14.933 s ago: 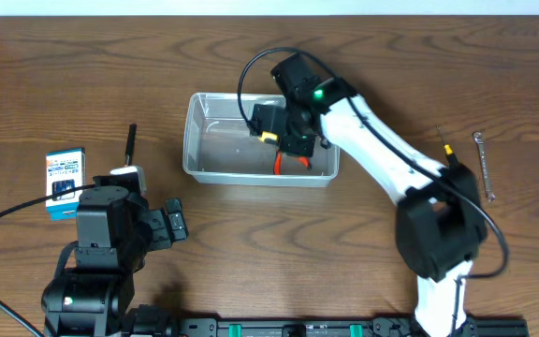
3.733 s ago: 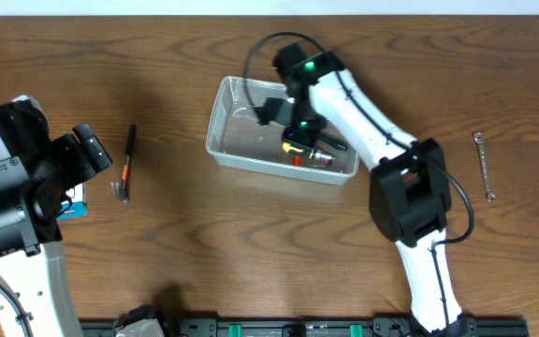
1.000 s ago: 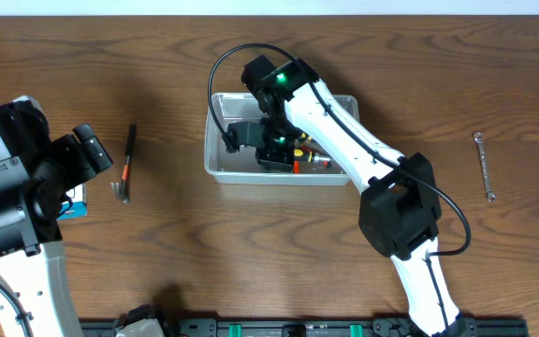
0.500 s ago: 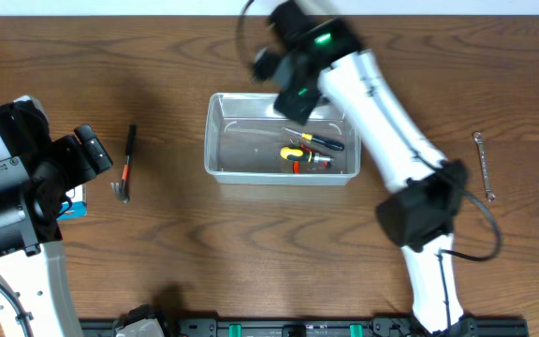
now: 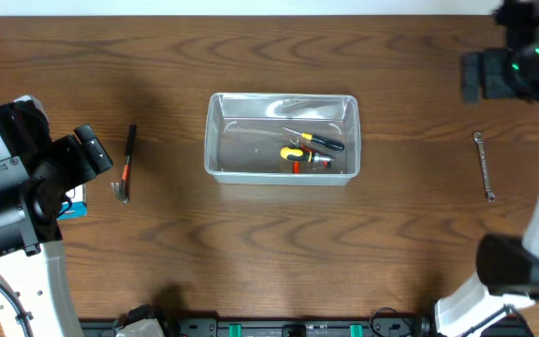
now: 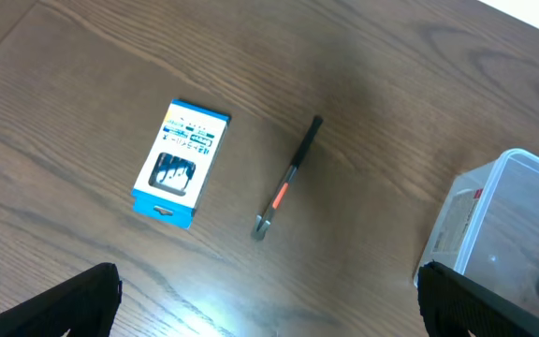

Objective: Pack container
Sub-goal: 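Withdraw the right gripper toward the metal wrench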

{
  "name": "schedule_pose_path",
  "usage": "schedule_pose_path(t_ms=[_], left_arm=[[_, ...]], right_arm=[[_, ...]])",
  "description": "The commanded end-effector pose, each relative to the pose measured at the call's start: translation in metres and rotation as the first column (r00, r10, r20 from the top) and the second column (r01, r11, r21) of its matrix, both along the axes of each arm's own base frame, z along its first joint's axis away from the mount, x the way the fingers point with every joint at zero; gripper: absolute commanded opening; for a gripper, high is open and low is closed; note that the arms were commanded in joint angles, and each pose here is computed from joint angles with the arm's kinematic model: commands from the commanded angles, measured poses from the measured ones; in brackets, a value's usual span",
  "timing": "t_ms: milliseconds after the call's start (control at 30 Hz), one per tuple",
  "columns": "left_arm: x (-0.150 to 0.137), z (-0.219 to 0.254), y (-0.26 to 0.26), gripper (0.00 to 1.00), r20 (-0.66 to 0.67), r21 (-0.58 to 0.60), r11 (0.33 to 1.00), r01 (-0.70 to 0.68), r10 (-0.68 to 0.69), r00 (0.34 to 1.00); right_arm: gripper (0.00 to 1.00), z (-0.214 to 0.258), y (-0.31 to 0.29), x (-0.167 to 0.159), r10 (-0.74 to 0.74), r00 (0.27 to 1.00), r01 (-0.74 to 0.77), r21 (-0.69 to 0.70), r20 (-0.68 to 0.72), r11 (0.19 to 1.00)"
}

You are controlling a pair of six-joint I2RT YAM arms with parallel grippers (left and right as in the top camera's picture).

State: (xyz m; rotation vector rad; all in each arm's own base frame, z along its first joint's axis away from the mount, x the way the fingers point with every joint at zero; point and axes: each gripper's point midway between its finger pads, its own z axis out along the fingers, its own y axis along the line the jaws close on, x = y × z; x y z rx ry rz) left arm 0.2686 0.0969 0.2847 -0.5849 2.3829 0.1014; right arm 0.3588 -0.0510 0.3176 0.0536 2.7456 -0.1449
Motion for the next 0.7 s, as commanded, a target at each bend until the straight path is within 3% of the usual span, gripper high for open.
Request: schedule_pose_path(t_ms=[0,167,267,333,433,667], left_arm=[[0.001,0.007,0.002,0.98,0.010,0.014,1.000,0.003,-0.004,1.000],[0.000,0.006,0.002,0.98,0.006,0.013,1.000,0.003,-0.003,1.000],[-0.001,0.005,0.002,0.98,0.003,0.012,1.000,0.003,-0.003,1.000],[-0.001,0.006,0.002,0.98,0.003,0.012,1.000,0.003,-0.003,1.000],[-0.001,0.005,0.002,0.98,0.003,0.011,1.000,0.004,-0.004,1.000],[-0.001,0.005,0.001,0.98,0.003,0.011,1.000,0.005,-0.005,1.000]], right_arm=[[0.99,-0.007,-0.004,-0.032,-0.101,0.994,0.103,0.050,-0.040,0.993],[0.99,-0.046,-0.015,-0.108,-0.190,0.963,0.202,0.045,-0.190,0.978],[0.99,-0.069,-0.034,-0.135,-0.277,0.933,0.290,0.022,-0.230,0.957],[0.99,-0.086,-0.051,-0.134,-0.317,0.926,0.329,0.029,-0.204,0.944],[0.99,-0.109,-0.072,-0.122,-0.260,0.949,0.275,0.060,-0.179,0.960],[0.99,-0.165,-0.118,-0.065,-0.129,0.973,0.150,0.102,-0.189,0.983]])
